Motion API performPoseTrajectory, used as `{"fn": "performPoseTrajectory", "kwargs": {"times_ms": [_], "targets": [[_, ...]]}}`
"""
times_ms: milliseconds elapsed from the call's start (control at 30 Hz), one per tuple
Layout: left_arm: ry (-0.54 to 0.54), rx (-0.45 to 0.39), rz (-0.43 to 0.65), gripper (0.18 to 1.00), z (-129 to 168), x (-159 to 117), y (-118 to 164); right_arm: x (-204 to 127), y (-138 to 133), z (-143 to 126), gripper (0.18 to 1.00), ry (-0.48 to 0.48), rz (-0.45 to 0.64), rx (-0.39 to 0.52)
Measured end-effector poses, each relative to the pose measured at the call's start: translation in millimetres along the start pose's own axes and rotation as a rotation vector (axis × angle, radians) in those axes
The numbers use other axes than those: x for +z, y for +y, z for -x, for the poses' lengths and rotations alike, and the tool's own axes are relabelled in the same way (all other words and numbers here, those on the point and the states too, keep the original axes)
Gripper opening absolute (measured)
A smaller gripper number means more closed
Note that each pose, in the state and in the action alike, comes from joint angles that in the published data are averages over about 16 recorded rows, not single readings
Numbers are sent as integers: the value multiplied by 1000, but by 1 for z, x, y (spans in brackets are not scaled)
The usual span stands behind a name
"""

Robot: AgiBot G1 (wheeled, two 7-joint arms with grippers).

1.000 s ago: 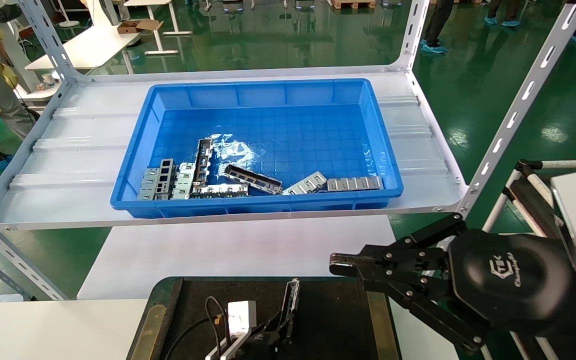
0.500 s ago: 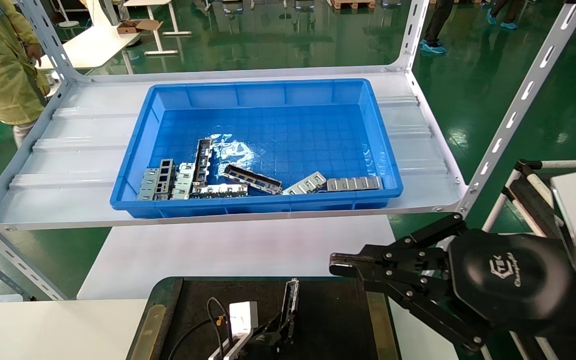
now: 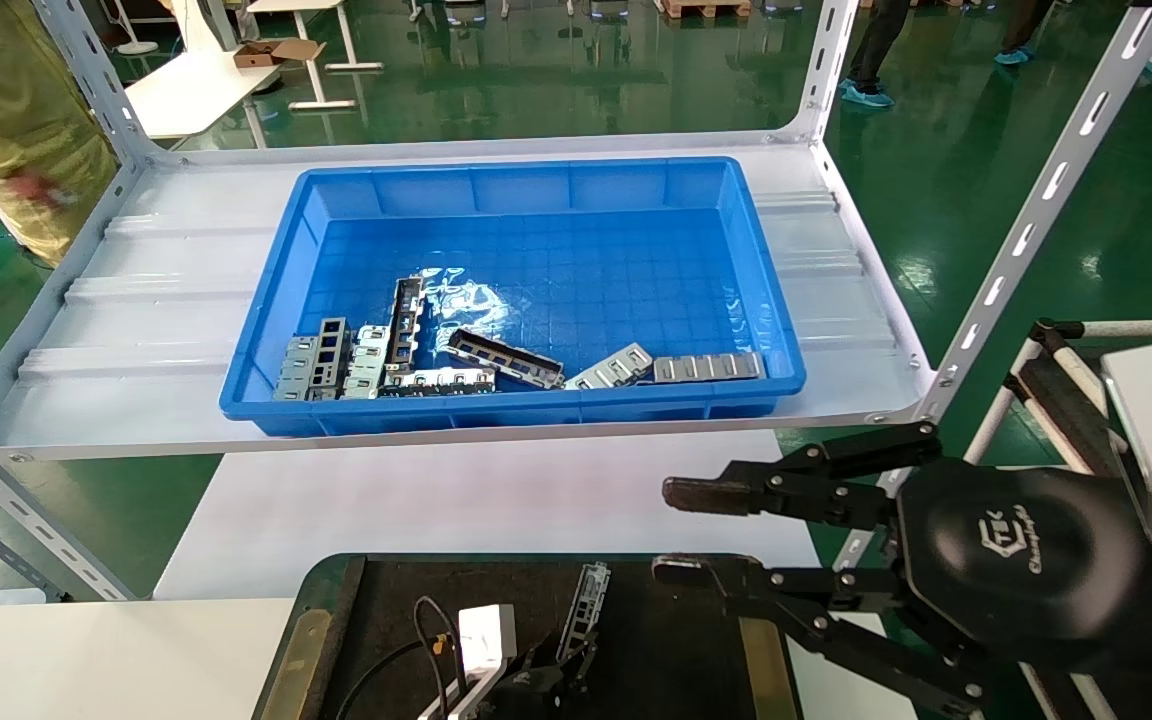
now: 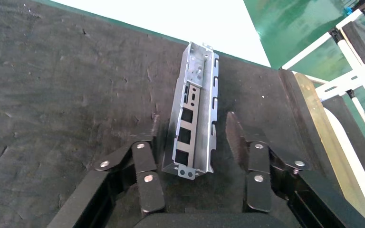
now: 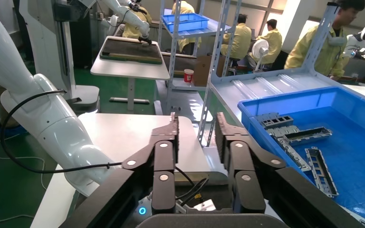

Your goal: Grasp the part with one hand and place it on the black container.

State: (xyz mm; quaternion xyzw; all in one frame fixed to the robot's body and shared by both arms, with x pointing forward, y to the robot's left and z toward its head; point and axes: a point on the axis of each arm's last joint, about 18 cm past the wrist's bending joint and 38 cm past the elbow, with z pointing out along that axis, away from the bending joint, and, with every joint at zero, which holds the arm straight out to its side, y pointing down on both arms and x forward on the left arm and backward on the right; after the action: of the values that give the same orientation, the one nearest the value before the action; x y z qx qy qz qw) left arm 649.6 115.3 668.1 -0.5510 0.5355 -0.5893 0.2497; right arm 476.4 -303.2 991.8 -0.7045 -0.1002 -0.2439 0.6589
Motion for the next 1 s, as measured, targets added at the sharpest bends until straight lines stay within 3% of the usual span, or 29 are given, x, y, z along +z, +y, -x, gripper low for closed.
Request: {"fn": "performPoseTrajectory", "kwargs": {"times_ms": [267, 567, 1000], "targets": [[54, 37, -19, 625, -2, -11, -18, 0, 0, 0, 458, 0, 0, 0], [156, 115, -29, 814, -4, -32, -45, 0, 0, 0, 678, 0, 0, 0], [326, 262, 23, 970, 2, -63, -70, 0, 0, 0, 917, 0, 0, 0]]}}
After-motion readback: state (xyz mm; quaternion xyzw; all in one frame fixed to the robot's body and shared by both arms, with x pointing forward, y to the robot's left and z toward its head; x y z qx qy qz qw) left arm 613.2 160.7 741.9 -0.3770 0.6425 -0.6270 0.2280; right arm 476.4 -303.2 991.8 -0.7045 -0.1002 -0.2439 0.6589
